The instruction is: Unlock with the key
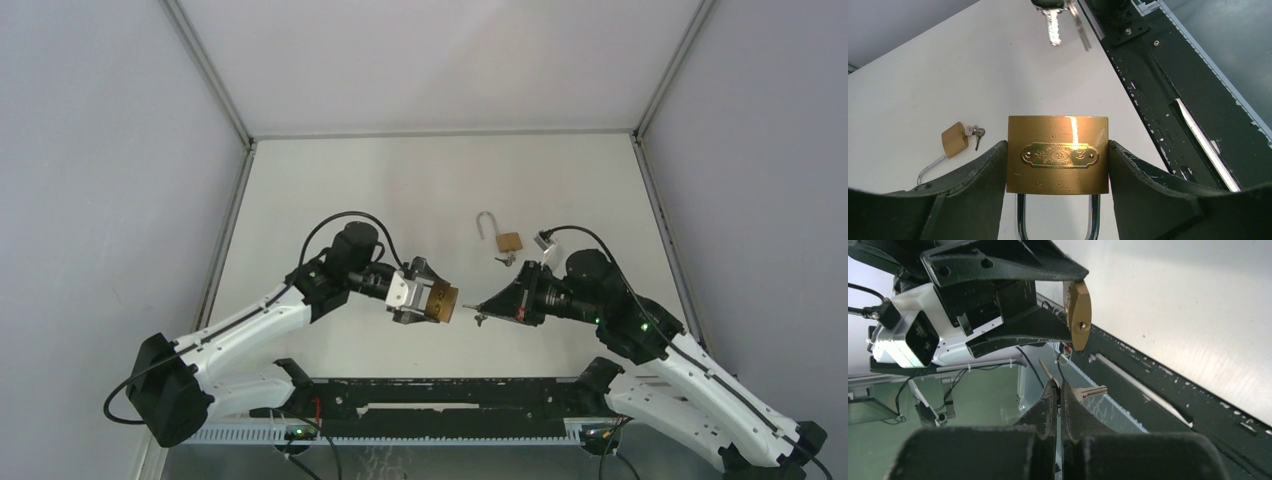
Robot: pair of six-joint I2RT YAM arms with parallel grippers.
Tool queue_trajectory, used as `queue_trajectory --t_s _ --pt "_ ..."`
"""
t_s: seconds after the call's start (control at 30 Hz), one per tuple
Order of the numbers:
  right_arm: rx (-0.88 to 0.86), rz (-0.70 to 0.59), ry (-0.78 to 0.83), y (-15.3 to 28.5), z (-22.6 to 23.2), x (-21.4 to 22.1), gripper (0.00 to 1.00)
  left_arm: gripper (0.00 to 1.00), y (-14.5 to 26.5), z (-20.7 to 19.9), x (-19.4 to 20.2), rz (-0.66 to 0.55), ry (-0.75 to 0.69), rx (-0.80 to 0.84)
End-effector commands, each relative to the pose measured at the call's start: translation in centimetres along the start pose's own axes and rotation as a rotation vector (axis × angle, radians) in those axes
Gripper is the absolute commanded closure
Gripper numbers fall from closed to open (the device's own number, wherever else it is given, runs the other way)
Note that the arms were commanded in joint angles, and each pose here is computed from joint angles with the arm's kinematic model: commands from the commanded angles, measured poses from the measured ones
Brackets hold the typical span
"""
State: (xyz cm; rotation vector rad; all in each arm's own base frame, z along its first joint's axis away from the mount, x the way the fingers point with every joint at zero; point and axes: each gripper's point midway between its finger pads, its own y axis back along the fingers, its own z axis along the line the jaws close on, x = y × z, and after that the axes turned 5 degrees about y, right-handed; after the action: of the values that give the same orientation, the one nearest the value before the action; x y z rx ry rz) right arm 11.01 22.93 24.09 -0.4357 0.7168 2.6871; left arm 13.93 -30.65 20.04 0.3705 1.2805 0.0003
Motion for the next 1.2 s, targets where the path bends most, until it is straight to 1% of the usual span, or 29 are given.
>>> queue_trajectory --t_s 0.0,0.33,0.53,1.17 --pt "-0.018 -0.012 -0.045 -0.7 1.3 0.0 1.00 1.00 0.3 0.9 -4.9 -0.112 -0.173 -0.010" --pt "0.099 -0.015 -0.082 -0.9 -0.6 1.3 1.00 1.00 0.4 1.1 -5.1 -0.108 -0.193 -0.035" --pt "0.119 -0.034 -0.086 -1.1 -0.8 1.3 1.00 1.00 0.4 1.2 -5.6 -0.132 -0.203 -0.052" --pt "0.110 -0.036 -0.064 -1.7 -0.3 1.5 1.00 1.00 0.2 1.1 -5.7 -0.150 -0.195 -0.058"
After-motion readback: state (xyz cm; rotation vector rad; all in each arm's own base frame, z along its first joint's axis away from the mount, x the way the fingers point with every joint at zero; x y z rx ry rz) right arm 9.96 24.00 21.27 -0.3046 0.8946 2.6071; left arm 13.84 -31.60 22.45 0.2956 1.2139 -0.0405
